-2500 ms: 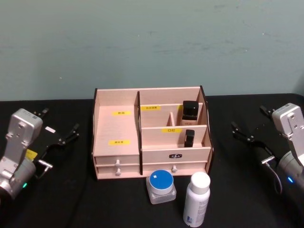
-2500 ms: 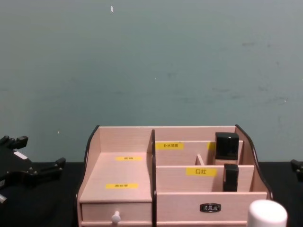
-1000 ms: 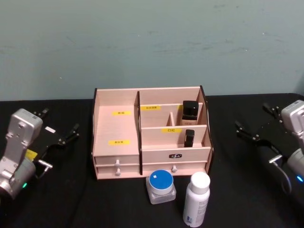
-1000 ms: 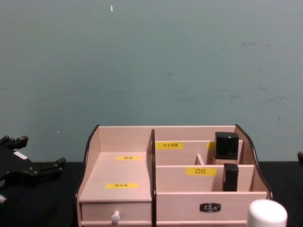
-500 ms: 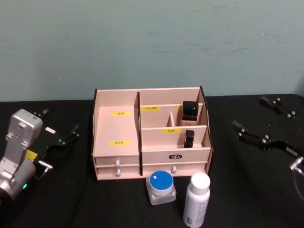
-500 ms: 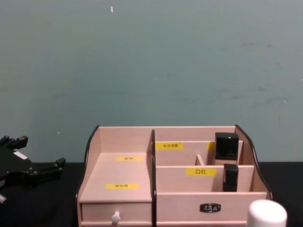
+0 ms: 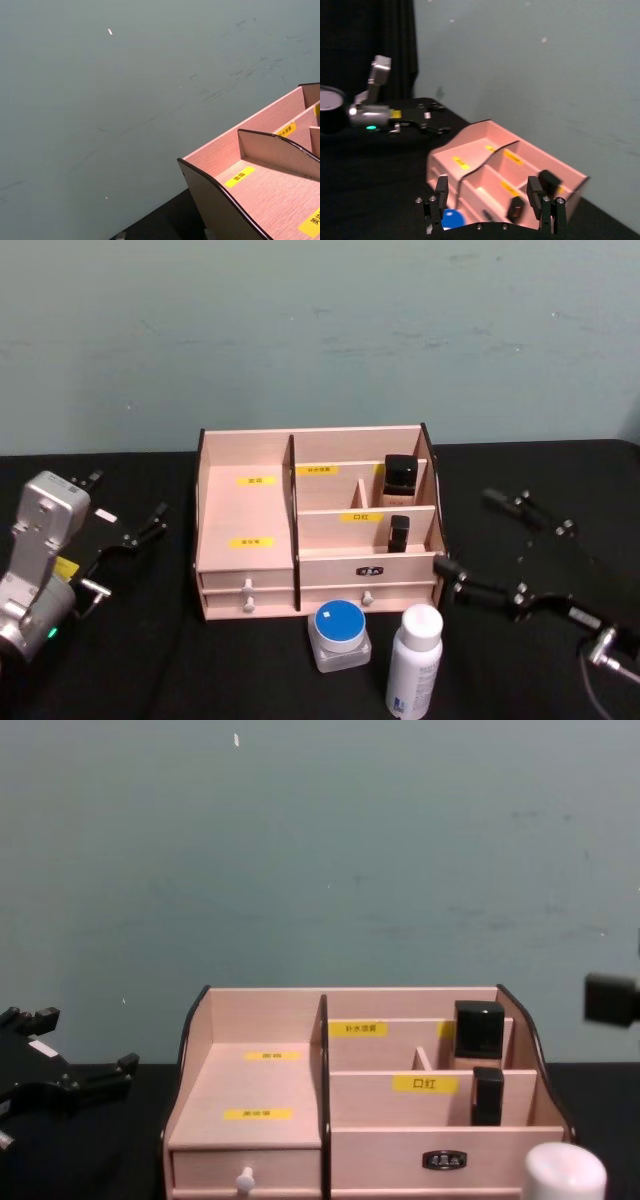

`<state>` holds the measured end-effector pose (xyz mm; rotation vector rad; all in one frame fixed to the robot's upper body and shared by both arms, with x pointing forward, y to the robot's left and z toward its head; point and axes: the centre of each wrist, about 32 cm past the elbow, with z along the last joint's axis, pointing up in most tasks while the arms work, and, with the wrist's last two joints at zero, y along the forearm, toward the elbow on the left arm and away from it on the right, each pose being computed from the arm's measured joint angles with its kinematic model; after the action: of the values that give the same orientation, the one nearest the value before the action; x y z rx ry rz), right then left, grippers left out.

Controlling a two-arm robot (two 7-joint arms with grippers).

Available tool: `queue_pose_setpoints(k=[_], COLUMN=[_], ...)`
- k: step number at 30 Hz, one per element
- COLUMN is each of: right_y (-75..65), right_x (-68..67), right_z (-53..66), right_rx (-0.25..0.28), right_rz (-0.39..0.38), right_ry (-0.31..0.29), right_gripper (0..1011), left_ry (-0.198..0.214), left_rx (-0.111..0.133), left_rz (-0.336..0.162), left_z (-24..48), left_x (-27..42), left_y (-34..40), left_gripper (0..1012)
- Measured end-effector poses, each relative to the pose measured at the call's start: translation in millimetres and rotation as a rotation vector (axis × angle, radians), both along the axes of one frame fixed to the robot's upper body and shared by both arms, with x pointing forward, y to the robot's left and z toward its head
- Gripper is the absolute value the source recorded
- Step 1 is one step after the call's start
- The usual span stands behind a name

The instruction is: Pick up the facial cleanser and watermelon frost from the table and place them into the tiered storage box.

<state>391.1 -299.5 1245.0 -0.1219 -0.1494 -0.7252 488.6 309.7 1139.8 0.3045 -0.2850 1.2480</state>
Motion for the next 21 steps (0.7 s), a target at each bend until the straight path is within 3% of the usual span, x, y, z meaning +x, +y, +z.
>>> queue_pose_setpoints(k=[9,21], right_y=[7.4,8.0], right_x=[-9.7,-7.6], right_z=[-10.2,-30.9], right_rx=[-0.021,-0.035], right_rz=[0.034,0.035], right_ry=[0.089,0.179], right_gripper=[1002,1002], left_ry=[0.0,0.0], left_rx=[0.0,0.0], left_rz=[0.0,0.0], left_z=[0.0,0.0], left_x=[0.0,0.0], left_y=[0.0,0.0], left_gripper=[1010,1010])
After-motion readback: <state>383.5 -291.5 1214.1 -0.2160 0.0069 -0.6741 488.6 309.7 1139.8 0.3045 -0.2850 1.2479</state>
